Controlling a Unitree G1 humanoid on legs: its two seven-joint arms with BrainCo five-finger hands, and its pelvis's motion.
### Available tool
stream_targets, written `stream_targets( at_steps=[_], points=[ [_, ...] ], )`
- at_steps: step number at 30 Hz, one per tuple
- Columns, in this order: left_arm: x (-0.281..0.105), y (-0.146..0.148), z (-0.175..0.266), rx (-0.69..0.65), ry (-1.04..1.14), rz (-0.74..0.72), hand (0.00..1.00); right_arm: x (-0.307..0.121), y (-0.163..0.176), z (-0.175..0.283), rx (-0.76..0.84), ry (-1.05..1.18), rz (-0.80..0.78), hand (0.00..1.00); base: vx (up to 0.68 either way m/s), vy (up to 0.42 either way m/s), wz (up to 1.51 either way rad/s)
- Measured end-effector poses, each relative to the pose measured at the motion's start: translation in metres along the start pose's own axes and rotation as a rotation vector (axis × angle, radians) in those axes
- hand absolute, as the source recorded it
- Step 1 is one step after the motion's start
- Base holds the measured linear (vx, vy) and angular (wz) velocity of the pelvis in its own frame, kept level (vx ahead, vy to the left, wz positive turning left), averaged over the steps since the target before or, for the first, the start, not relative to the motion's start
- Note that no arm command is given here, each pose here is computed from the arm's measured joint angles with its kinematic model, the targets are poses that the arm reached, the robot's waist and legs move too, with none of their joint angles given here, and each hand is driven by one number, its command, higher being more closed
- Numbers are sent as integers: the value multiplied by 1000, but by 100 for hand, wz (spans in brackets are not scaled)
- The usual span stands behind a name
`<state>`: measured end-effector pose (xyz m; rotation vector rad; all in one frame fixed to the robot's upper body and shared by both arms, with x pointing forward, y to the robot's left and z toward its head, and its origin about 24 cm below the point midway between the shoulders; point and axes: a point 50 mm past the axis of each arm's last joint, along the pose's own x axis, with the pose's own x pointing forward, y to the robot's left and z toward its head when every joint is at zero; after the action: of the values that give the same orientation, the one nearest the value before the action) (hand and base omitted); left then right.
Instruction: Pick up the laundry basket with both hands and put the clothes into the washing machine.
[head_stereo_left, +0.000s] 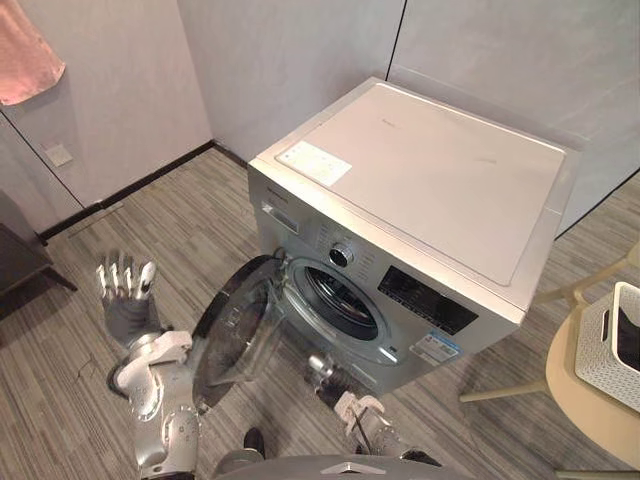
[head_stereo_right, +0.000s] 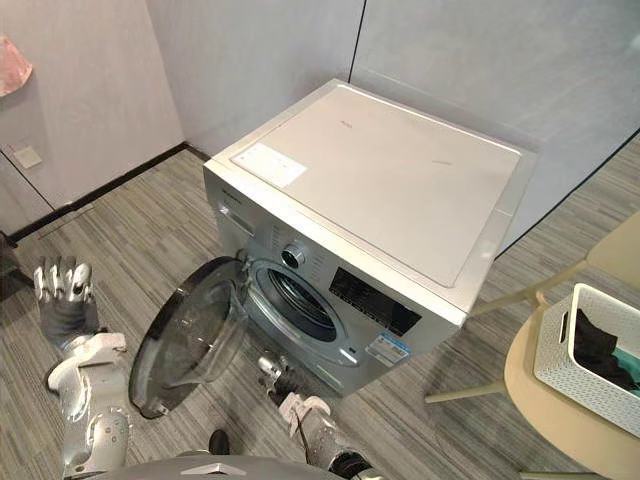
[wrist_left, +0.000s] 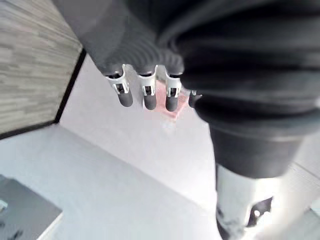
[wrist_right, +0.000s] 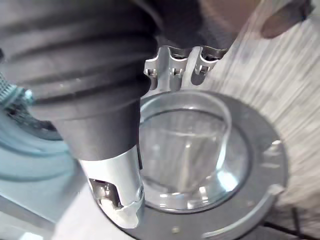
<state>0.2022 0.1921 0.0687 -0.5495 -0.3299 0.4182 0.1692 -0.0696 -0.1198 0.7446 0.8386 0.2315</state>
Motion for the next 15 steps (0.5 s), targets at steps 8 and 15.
stream_targets(
  at_steps=[8, 15],
  points=[
    [-25, 22, -81, 333, 485, -346, 0, -21, -54, 14, -184, 23, -204, 0, -30, -13, -6],
    [-19, 92, -123, 715, 932, -422, 0, -59, -110, 48, -412, 35, -454, 0, -57, -17, -8]
  ],
)
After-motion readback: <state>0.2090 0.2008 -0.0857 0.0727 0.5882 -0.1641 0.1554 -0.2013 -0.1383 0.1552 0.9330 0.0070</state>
